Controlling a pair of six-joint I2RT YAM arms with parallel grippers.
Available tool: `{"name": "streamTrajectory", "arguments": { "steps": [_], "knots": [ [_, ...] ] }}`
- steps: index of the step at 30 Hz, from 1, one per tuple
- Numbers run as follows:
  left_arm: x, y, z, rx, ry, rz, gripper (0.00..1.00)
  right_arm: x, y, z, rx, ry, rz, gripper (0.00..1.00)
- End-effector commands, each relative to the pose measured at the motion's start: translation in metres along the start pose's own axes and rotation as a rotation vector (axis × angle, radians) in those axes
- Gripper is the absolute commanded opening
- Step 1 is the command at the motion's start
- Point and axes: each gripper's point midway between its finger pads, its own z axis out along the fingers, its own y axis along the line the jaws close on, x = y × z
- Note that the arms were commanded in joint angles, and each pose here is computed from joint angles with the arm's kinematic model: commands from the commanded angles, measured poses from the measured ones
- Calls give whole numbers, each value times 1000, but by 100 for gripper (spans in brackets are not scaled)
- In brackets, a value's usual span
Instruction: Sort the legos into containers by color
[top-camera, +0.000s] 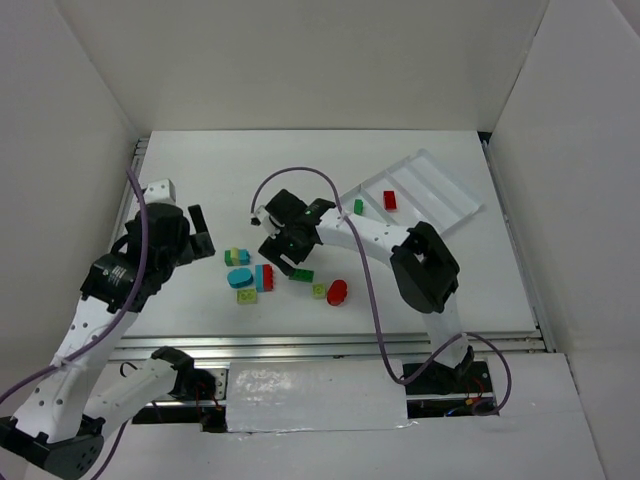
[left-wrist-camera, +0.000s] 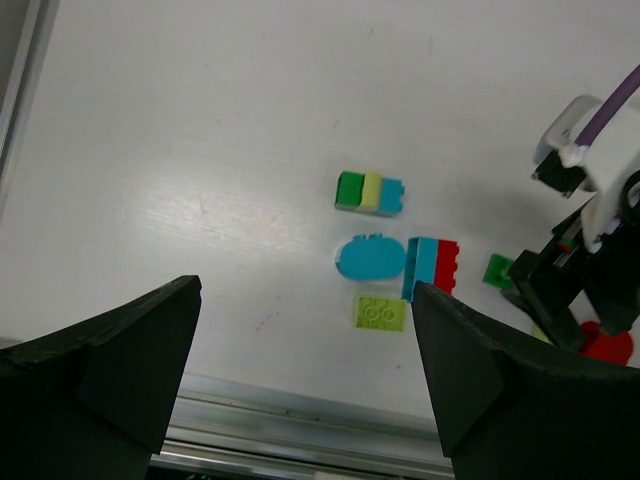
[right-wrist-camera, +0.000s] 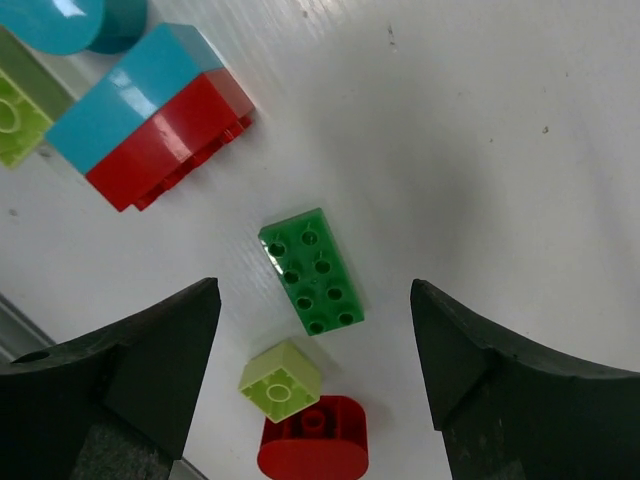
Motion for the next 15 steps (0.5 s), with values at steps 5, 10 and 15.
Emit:
{"name": "streamTrajectory", "arguments": {
  "steps": [5, 10, 15],
  "knots": [
    [21, 6, 10, 7, 11, 50, 100, 6, -13, 14, 66, 71, -76, 76],
    [23, 6, 9, 24, 0, 46, 99, 18, -5, 20, 42, 90, -69, 74],
    [24, 3, 9, 38, 2, 48, 99, 31, -2, 33, 44, 123, -65, 63]
  ]
}}
